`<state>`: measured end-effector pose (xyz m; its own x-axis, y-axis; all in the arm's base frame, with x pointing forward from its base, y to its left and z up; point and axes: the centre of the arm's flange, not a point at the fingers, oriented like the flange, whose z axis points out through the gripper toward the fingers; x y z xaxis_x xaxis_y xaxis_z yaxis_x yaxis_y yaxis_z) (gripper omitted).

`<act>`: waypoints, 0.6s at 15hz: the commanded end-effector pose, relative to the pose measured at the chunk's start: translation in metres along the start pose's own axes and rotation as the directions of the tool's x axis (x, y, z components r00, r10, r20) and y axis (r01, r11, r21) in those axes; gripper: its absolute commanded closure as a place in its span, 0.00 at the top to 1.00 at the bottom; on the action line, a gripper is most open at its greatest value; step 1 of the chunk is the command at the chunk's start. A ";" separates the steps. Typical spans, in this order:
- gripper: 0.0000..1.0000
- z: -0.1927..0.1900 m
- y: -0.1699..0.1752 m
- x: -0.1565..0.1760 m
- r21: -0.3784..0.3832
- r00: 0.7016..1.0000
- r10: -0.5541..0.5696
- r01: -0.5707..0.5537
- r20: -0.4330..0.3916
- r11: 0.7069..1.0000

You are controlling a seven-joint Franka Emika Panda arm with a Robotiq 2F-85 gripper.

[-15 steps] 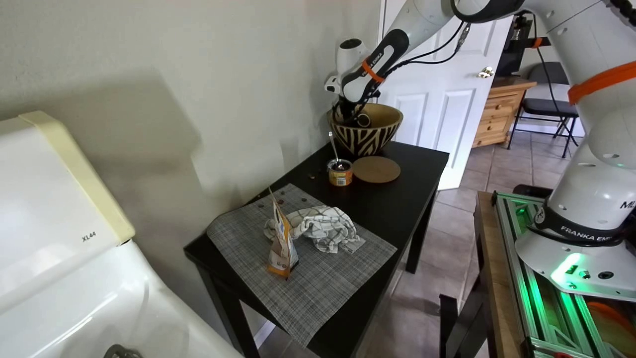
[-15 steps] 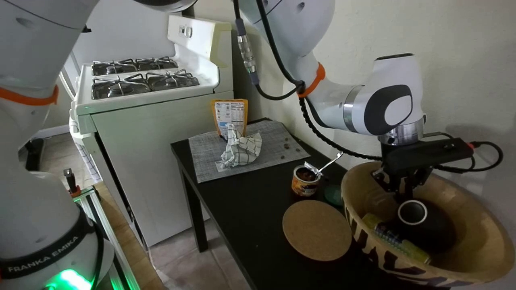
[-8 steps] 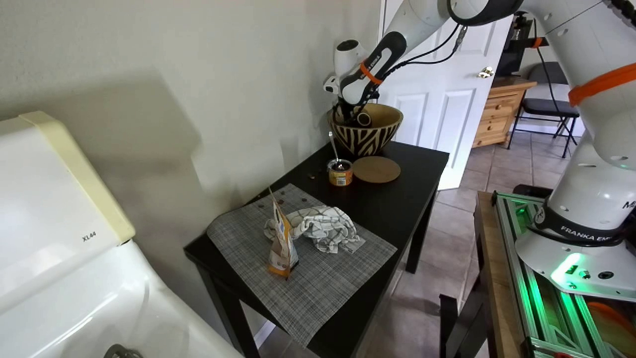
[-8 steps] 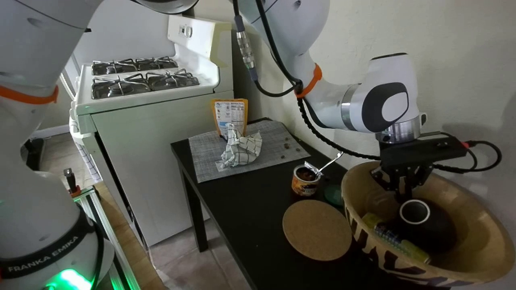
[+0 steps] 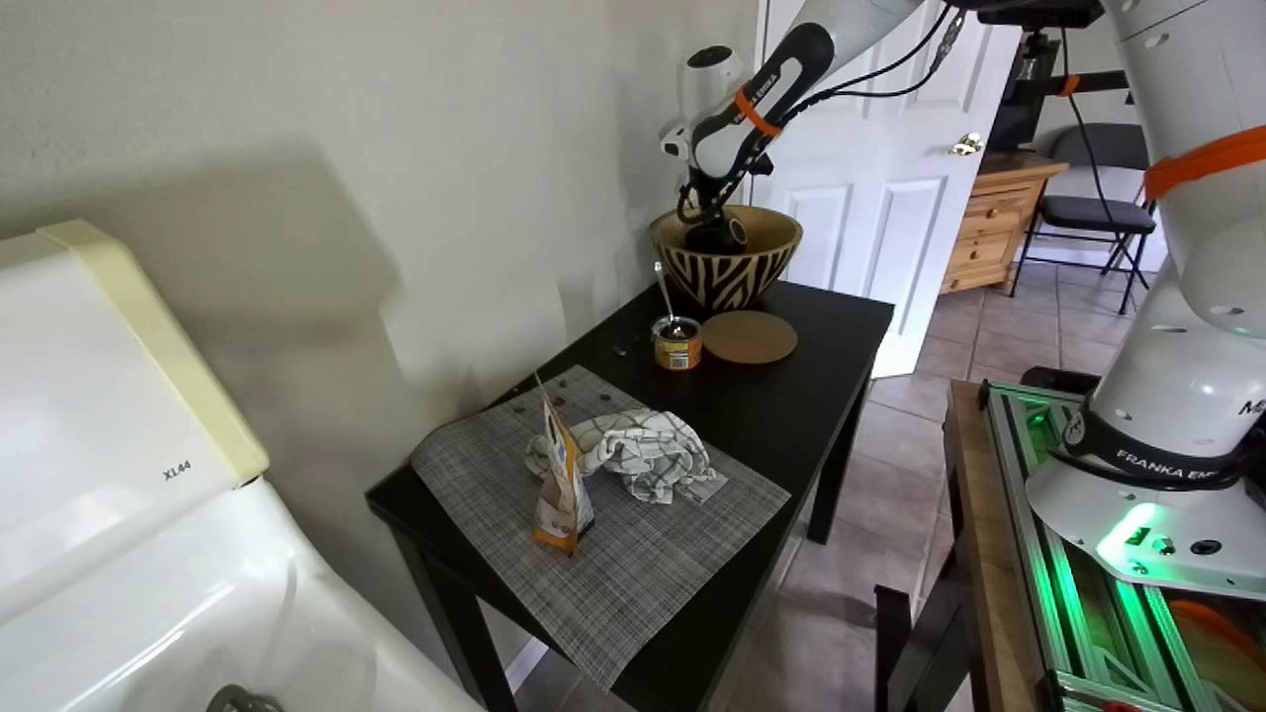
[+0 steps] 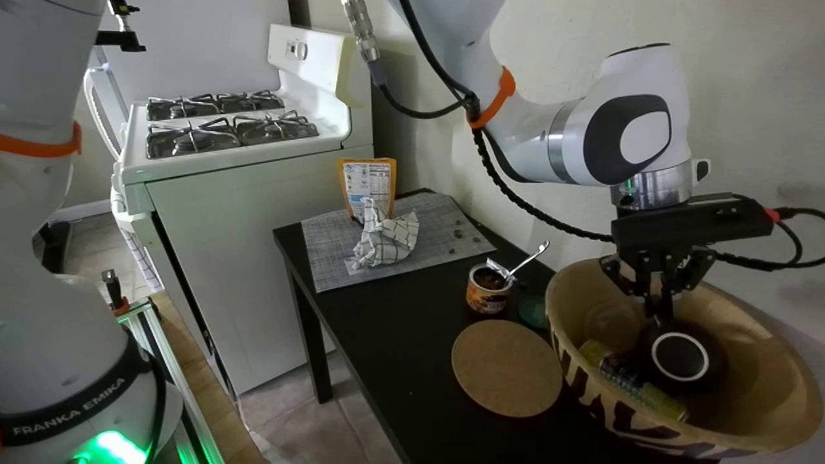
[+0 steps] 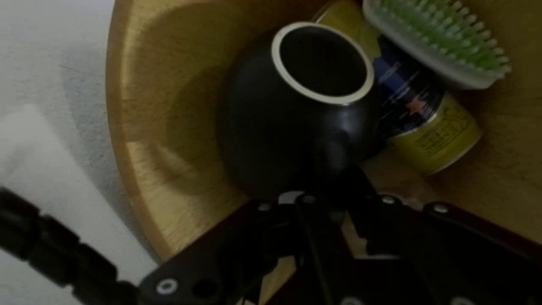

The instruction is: Move the mug to the table

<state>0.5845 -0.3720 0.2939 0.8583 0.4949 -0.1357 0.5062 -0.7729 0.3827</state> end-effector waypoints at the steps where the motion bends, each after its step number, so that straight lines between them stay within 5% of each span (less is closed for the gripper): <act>1: 0.05 -0.025 -0.010 -0.022 0.048 0.999 0.029 -0.029 0.014 0.998; 9: 0.05 -0.014 -0.023 -0.005 0.003 0.975 0.208 -0.208 -0.076 0.978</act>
<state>0.5706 -0.3628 0.3076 0.9110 0.4076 -0.0619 0.4013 -0.8422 0.3601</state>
